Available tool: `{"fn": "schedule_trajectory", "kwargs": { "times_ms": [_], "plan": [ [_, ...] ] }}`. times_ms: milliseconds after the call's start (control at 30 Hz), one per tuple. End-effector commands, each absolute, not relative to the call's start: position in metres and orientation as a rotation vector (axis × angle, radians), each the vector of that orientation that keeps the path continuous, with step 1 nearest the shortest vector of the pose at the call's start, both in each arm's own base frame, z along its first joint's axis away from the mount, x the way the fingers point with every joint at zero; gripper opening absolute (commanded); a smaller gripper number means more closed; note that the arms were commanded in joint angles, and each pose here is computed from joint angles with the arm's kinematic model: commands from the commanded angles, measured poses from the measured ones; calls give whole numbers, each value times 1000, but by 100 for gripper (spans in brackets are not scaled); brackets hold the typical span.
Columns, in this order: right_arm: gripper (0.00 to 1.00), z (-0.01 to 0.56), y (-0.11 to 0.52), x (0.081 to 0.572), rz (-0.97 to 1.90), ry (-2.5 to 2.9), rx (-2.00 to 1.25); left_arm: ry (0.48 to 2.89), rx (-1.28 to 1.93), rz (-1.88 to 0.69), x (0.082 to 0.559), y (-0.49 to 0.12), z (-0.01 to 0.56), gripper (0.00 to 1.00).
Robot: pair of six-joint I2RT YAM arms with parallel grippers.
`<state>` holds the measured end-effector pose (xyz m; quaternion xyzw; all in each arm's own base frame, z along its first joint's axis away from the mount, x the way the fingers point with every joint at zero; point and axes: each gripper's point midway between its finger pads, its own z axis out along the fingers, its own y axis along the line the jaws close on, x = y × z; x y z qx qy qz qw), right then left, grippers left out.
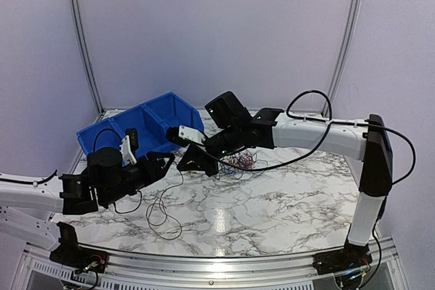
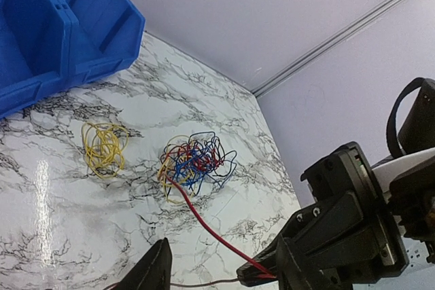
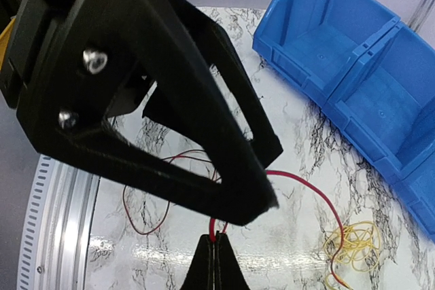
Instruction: Untangle the cables
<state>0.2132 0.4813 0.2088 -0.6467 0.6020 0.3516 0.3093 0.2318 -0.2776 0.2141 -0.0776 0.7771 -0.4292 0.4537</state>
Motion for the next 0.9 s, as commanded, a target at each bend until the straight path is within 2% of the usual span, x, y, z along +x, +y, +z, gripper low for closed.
{"fn": "schedule_trajectory", "kwargs": {
  "times_ms": [0, 133, 400, 433, 533, 633, 700, 867],
  "plan": [
    [0, 206, 489, 214, 911, 1569, -1713, 1927, -193, -1131, 233, -290, 216, 51],
    [0, 202, 488, 214, 902, 1576, -1714, 1958, -199, -1160, 234, -298, 212, 43],
    [0, 192, 482, 215, 870, 1580, -1734, 1930, -168, -1124, 240, -296, 217, 0],
    [5, 189, 479, 216, 855, 1579, -1741, 1923, -157, -1117, 240, -295, 219, 0],
    [31, 186, 458, 240, 784, 1604, -1699, 1892, -130, -1102, 239, -290, 228, 0],
    [41, 184, 430, 281, 685, 1639, -1598, 1875, -131, -1082, 237, -279, 233, 0],
    [49, 176, 411, 318, 510, 1674, -1514, 1875, -120, -1054, 235, -272, 235, 0],
    [63, 120, 369, 376, 226, 1843, -1458, 1853, -115, -950, 233, -247, 256, 0]
  ]
}}
